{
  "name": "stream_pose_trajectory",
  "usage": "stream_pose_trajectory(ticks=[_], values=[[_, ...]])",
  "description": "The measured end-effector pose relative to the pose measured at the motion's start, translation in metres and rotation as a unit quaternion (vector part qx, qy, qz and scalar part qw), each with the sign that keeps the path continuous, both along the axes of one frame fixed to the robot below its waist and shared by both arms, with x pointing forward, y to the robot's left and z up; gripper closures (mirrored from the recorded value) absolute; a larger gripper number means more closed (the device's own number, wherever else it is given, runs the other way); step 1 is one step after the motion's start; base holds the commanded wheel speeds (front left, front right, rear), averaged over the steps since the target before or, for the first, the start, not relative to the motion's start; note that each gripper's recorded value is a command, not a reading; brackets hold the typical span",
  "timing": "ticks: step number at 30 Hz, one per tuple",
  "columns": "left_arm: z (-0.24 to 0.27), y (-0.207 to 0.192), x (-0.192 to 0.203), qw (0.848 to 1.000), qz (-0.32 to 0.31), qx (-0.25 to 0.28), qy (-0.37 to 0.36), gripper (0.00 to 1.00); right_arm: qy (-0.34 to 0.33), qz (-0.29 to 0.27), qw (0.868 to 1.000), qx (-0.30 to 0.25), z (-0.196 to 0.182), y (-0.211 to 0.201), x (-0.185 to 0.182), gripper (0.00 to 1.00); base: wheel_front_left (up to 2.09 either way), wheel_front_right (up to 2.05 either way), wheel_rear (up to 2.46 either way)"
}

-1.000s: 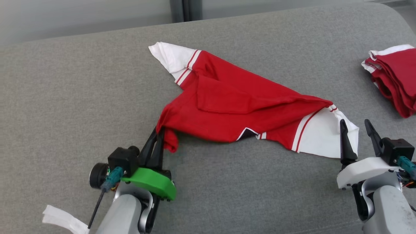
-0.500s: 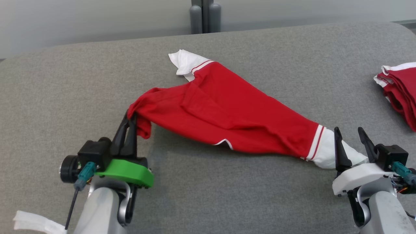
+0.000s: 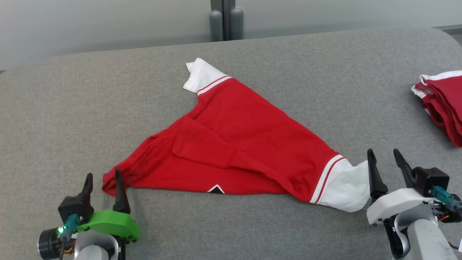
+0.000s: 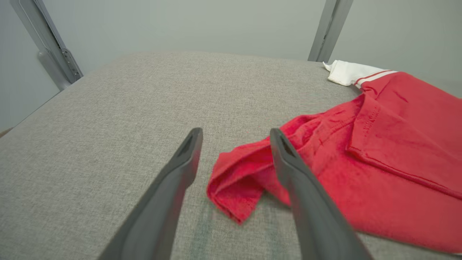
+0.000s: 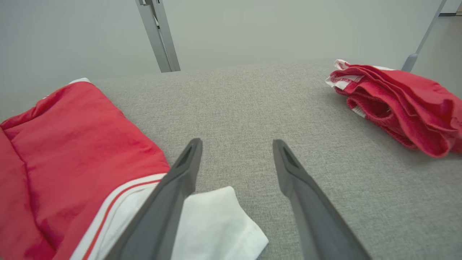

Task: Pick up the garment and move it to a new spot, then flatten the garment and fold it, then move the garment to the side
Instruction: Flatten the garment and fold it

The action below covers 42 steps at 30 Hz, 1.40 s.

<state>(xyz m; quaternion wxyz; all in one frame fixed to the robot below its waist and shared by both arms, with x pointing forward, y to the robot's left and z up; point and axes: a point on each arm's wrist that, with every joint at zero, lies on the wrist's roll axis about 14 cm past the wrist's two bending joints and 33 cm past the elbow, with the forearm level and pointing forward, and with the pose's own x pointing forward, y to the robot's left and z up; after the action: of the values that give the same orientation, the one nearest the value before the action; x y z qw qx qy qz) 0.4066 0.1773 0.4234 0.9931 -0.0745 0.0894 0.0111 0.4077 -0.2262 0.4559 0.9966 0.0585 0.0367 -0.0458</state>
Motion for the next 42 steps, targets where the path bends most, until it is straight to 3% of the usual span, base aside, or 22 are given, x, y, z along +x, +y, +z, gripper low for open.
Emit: stream_pose_trajectory(ticks=[5,11,18,29,30,31,32,42], values=[[0.010,-0.006,0.002,1.000,-0.010,-0.006,-0.018,0.00,0.001,0.004,1.000,0.000,0.000,0.003,0.000,0.00,0.00,0.00,0.00],[0.022,-0.058,0.023,0.994,-0.095,-0.032,-0.038,0.00,0.003,0.009,1.000,0.000,-0.003,0.006,0.005,0.00,0.00,0.00,0.00],[0.002,-0.101,0.038,0.986,-0.161,-0.039,-0.003,0.00,0.012,0.002,1.000,-0.003,-0.009,-0.001,0.005,0.00,0.00,0.00,0.00],[-0.047,-0.120,0.047,0.980,-0.182,-0.043,0.072,0.01,0.032,-0.022,0.999,-0.012,-0.022,-0.020,0.001,0.00,0.00,0.00,0.00],[-0.049,-0.120,0.048,0.980,-0.182,-0.044,0.073,0.51,0.034,-0.023,0.999,-0.013,-0.023,-0.021,0.001,0.00,0.00,0.00,0.00],[-0.050,-0.121,0.049,0.979,-0.183,-0.044,0.074,0.69,0.035,-0.024,0.999,-0.013,-0.024,-0.021,0.000,0.00,0.00,0.00,0.00],[-0.050,-0.122,0.049,0.979,-0.185,-0.045,0.075,1.00,0.036,-0.024,0.999,-0.013,-0.024,-0.021,0.001,0.00,0.00,0.00,0.00],[-0.013,-0.111,0.052,0.984,-0.164,-0.066,0.020,1.00,0.028,-0.015,0.999,-0.008,-0.020,-0.014,0.004,0.00,0.00,0.00,0.00]])
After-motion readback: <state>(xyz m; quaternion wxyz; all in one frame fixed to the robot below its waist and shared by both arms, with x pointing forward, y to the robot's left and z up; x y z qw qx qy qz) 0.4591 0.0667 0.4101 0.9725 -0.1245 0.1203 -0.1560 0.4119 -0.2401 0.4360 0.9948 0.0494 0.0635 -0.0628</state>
